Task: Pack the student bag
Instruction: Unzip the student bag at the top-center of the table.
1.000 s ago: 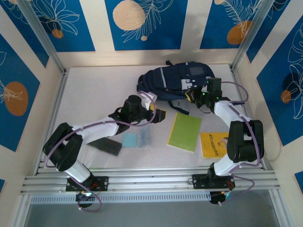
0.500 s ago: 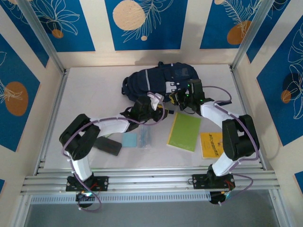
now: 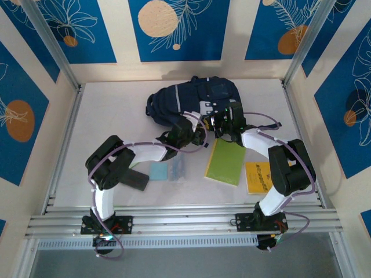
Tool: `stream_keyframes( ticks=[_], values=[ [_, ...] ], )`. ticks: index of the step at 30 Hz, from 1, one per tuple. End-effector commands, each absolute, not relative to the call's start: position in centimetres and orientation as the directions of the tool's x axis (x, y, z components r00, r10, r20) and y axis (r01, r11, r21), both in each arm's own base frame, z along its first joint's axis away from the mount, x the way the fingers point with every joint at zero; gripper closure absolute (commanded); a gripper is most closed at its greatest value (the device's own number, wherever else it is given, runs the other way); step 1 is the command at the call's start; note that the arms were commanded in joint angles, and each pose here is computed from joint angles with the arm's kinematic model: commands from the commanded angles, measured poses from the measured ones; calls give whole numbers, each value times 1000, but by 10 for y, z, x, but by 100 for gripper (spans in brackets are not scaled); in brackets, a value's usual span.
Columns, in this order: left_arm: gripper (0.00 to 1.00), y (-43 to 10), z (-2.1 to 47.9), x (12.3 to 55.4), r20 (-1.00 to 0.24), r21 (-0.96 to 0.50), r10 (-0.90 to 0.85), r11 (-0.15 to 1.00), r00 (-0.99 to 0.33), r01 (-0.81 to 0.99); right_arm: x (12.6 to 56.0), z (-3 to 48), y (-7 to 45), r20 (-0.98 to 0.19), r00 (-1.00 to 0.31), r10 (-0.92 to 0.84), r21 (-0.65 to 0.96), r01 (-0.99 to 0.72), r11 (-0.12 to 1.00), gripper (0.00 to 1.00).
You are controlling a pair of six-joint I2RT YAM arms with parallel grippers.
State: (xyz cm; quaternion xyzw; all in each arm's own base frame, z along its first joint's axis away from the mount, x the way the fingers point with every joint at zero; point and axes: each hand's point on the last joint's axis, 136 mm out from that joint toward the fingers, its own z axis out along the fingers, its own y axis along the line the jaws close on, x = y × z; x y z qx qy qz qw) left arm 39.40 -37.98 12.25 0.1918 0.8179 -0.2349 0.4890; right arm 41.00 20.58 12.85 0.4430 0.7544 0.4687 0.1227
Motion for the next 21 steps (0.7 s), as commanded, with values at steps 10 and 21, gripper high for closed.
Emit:
stream_keyframes(
  ticks=[10, 21],
  values=[
    [59, -342, 74, 407, -838, -99, 174, 883, -517, 459, 411, 184, 217, 208, -668, 714, 890, 432, 144, 100],
    [84, -325, 59, 446, -814, 1, 182, 950, -552, 312, 408, 193, 230, 234, -690, 685, 902, 417, 113, 100]
  ],
)
